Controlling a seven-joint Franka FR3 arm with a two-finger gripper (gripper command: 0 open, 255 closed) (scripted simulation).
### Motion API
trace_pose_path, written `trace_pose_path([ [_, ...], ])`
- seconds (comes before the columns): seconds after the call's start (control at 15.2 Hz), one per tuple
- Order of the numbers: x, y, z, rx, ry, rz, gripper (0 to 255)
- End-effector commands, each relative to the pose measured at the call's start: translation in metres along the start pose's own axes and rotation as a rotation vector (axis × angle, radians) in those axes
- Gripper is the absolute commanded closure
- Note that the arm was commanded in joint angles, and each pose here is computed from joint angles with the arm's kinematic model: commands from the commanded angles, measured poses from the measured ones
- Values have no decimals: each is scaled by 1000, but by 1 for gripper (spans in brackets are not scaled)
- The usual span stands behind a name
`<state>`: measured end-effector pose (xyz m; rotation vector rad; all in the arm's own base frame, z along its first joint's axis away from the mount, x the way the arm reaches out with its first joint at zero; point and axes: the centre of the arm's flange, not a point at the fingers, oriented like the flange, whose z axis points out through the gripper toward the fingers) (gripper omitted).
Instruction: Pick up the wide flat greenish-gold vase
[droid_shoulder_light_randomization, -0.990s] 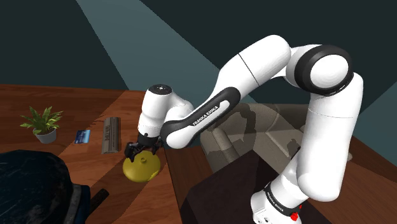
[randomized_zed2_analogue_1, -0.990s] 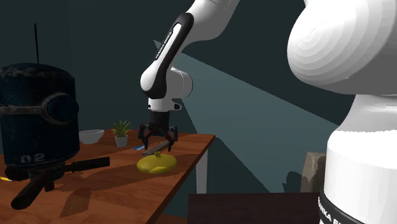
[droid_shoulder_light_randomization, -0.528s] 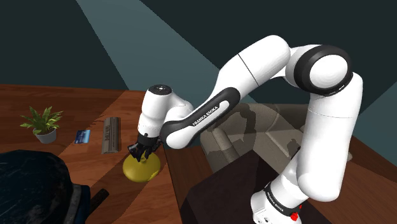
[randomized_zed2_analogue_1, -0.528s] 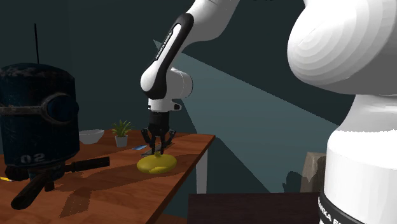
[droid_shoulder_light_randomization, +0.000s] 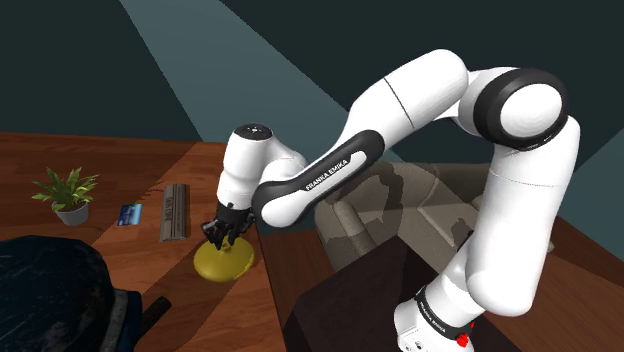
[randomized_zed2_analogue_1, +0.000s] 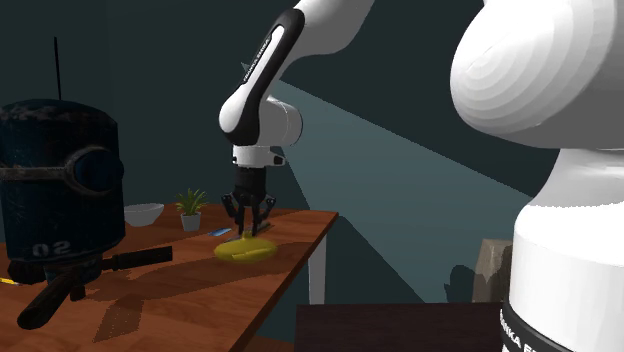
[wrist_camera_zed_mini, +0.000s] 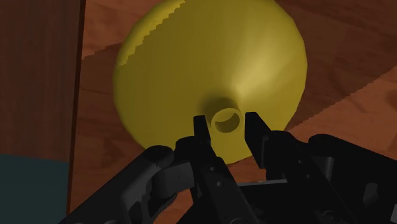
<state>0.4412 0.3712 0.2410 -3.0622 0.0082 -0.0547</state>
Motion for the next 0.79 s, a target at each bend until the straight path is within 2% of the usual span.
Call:
trace_pose_path([
  [0.0,0,-1,-11,0,0,0,255],
  [0.59,2,-5,-58,0,0,0,255],
  [0.73,2,-5,-59,0,0,0,255],
])
